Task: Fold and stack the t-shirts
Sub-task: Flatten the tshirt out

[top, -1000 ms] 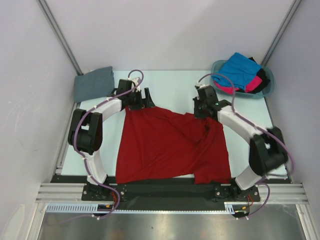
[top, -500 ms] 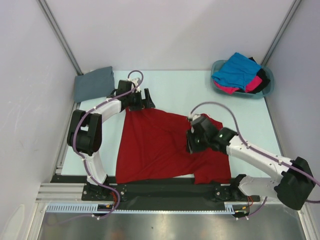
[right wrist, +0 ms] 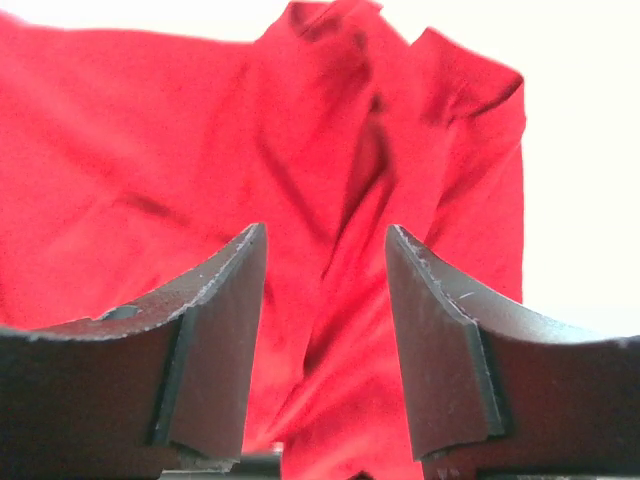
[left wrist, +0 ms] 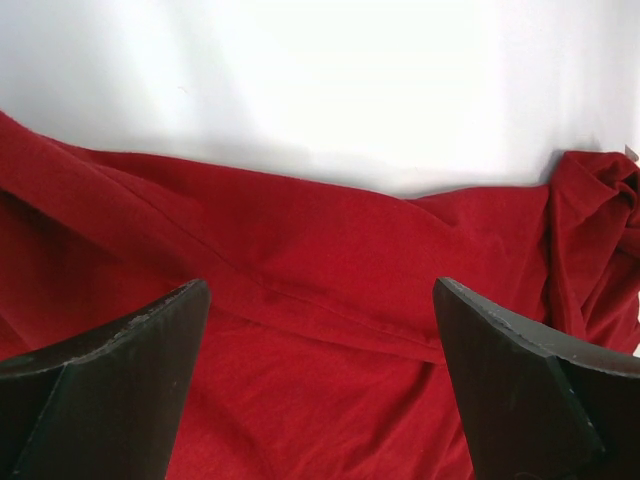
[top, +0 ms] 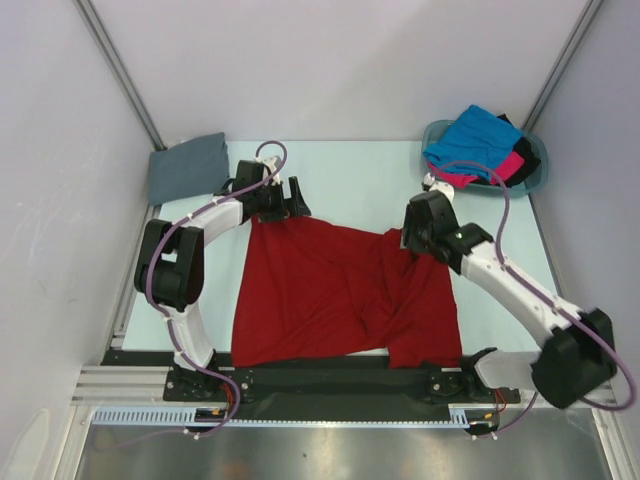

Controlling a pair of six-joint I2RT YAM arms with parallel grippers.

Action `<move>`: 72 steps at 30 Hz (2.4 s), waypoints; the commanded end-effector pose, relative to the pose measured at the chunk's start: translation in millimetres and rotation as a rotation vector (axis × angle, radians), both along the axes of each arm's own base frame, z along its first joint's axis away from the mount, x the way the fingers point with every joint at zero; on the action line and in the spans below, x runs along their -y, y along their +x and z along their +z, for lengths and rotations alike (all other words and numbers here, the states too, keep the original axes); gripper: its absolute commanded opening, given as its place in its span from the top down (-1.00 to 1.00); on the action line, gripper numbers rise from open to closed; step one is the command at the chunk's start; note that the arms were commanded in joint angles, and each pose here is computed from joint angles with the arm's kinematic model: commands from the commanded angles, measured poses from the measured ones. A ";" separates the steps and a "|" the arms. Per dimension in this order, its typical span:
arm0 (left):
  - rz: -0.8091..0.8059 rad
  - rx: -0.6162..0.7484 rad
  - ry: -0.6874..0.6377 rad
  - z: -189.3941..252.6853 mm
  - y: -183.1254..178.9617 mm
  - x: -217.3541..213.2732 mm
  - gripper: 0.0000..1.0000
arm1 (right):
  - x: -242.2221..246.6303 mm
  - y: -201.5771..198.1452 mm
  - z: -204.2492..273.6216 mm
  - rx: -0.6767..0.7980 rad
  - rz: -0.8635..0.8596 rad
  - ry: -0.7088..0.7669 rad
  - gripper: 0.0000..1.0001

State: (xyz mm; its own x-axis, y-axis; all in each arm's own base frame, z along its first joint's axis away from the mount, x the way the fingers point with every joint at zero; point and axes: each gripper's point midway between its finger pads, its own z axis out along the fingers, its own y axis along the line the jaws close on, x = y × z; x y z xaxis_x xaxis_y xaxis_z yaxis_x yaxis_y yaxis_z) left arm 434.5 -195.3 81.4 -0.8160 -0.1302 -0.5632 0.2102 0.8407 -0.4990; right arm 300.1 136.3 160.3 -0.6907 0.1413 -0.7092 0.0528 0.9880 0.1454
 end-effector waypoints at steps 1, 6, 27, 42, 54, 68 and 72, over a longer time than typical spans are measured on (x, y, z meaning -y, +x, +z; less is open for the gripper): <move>-0.023 0.076 -0.040 31.3 8.1 9.7 -0.99 | -4.2 41.4 -11.6 0.008 0.013 -0.002 -0.10; -0.025 0.066 -0.035 25.6 8.1 9.6 -0.99 | -19.0 68.2 -32.0 -0.035 0.041 -0.004 0.02; -0.025 0.046 -0.029 12.8 13.9 11.1 -1.00 | -55.7 101.1 -92.4 -0.153 0.112 -0.172 0.12; -0.031 0.038 -0.022 10.2 13.0 10.0 -0.99 | -34.8 97.9 -123.6 -0.203 0.025 -0.416 0.25; -0.027 0.040 -0.018 11.6 13.5 8.6 -1.00 | -34.5 102.6 -77.8 -0.094 0.011 -0.363 0.99; 0.018 0.076 0.033 16.8 4.3 -5.6 -0.99 | 50.7 94.4 70.7 0.184 -0.169 -0.229 0.98; 0.012 0.076 0.014 15.6 -1.7 -4.1 -1.00 | 61.3 93.9 60.2 0.171 -0.196 -0.218 0.99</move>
